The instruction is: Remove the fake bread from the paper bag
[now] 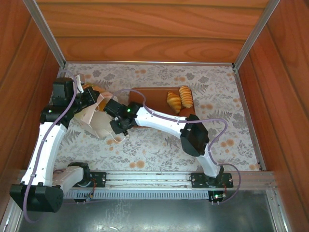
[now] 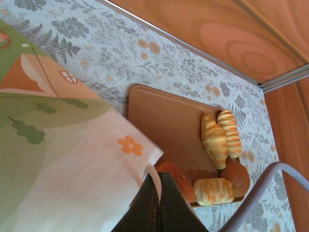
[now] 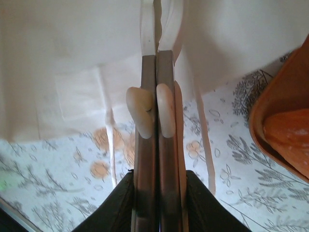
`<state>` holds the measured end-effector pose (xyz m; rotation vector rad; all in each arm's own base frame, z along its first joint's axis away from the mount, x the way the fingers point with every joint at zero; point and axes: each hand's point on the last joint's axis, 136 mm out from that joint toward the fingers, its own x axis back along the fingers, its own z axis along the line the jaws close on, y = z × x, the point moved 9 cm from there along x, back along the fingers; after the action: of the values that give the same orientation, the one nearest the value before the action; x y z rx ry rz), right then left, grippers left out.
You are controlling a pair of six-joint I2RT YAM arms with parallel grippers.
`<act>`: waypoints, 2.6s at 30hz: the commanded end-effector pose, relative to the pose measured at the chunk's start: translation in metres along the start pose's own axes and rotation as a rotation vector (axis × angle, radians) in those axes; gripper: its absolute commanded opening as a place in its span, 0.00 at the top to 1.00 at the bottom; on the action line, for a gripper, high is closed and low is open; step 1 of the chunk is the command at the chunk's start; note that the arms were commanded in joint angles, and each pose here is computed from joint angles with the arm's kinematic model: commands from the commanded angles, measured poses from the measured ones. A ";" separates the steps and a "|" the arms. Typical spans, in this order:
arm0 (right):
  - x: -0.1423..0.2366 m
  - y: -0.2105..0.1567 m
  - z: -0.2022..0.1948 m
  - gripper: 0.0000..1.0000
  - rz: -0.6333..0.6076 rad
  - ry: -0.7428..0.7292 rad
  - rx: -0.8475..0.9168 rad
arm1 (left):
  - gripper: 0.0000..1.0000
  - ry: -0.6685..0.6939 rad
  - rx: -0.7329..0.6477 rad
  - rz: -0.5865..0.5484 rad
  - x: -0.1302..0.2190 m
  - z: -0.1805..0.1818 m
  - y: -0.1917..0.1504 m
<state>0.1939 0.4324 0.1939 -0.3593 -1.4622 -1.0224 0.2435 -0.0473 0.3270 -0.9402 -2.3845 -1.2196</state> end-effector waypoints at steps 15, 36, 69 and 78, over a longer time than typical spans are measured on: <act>0.042 0.021 -0.007 0.61 -0.172 0.144 -0.047 | 1.00 -0.027 -0.009 0.000 -0.002 -0.004 0.004; -0.013 0.061 -0.005 0.51 -0.101 0.472 -0.290 | 1.00 -0.034 -0.006 -0.005 0.000 -0.006 0.004; 0.038 0.013 -0.013 0.72 -0.002 -0.058 0.143 | 1.00 0.001 -0.001 -0.011 -0.003 -0.001 0.004; 0.033 -0.014 -0.002 0.68 0.149 -0.240 0.478 | 1.00 -0.014 0.000 0.000 -0.004 -0.003 0.005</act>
<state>0.1773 0.4201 0.2261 -0.2251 -1.7012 -0.6687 0.2478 -0.0476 0.3224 -0.9468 -2.3682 -1.2059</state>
